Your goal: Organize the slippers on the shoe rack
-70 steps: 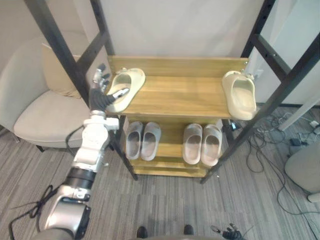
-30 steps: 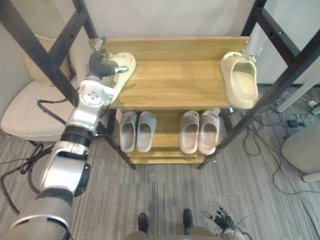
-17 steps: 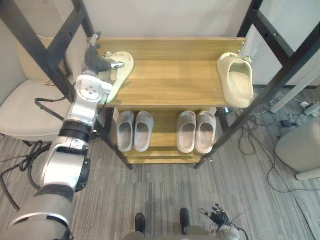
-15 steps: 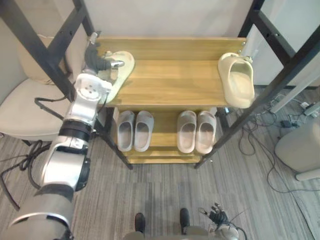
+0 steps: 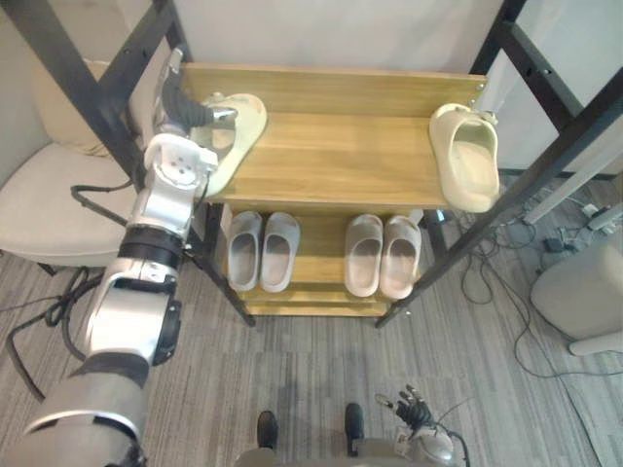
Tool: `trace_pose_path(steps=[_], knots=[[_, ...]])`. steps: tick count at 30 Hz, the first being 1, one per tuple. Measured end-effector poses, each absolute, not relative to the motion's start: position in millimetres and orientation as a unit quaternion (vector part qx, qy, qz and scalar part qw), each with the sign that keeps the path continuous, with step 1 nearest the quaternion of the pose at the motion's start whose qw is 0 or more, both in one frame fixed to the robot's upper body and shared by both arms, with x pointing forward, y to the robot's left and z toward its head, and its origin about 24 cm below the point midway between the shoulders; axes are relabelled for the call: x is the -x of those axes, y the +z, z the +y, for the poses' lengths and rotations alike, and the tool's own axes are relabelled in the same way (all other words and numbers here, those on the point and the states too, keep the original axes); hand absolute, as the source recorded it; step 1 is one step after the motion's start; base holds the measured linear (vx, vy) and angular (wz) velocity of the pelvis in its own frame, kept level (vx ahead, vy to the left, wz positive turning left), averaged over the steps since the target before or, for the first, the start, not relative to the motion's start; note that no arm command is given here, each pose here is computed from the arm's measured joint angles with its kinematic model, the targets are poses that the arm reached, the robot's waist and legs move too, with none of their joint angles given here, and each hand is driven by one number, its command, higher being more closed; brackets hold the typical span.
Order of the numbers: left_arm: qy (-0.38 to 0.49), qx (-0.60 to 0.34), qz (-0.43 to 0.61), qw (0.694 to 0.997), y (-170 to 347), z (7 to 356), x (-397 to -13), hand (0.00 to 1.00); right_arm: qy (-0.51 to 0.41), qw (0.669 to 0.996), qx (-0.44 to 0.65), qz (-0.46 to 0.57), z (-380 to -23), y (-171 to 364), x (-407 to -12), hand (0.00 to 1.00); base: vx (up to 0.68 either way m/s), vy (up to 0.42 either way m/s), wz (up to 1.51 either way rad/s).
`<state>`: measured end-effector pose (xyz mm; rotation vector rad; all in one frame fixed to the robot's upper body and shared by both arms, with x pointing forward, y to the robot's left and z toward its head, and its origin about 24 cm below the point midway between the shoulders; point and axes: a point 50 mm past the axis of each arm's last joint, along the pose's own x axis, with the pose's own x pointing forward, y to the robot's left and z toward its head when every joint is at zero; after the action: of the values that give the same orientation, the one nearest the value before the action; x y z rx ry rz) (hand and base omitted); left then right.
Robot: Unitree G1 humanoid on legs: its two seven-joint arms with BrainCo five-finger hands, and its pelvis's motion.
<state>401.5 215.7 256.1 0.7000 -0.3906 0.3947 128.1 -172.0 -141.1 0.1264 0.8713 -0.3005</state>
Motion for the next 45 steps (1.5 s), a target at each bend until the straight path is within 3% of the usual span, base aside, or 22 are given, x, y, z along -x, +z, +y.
trace_pose_path(steps=[9, 22, 33, 45], knots=[[0.216, -0.371, -0.202, 0.880, 277, 214, -402, 0.00, -0.140, 0.902, -0.067, 0.403, -170, -136, -143, 0.00, 0.00, 0.000, 0.00], [0.232, -0.481, -0.226, 0.815, 311, 195, -402, 0.00, -0.126, 0.918, -0.075, 0.368, -165, -125, -163, 0.00, -0.01, 0.002, -0.02], [0.219, -0.516, -0.226, 0.797, 316, 188, -404, 0.00, -0.126, 0.926, -0.073, 0.347, -169, -118, -172, 0.00, -0.01, 0.005, -0.04], [0.210, -0.501, -0.223, 0.809, 314, 185, -404, 0.00, -0.121, 0.926, -0.070, 0.352, -169, -119, -170, 0.00, 0.00, 0.006, 0.01]])
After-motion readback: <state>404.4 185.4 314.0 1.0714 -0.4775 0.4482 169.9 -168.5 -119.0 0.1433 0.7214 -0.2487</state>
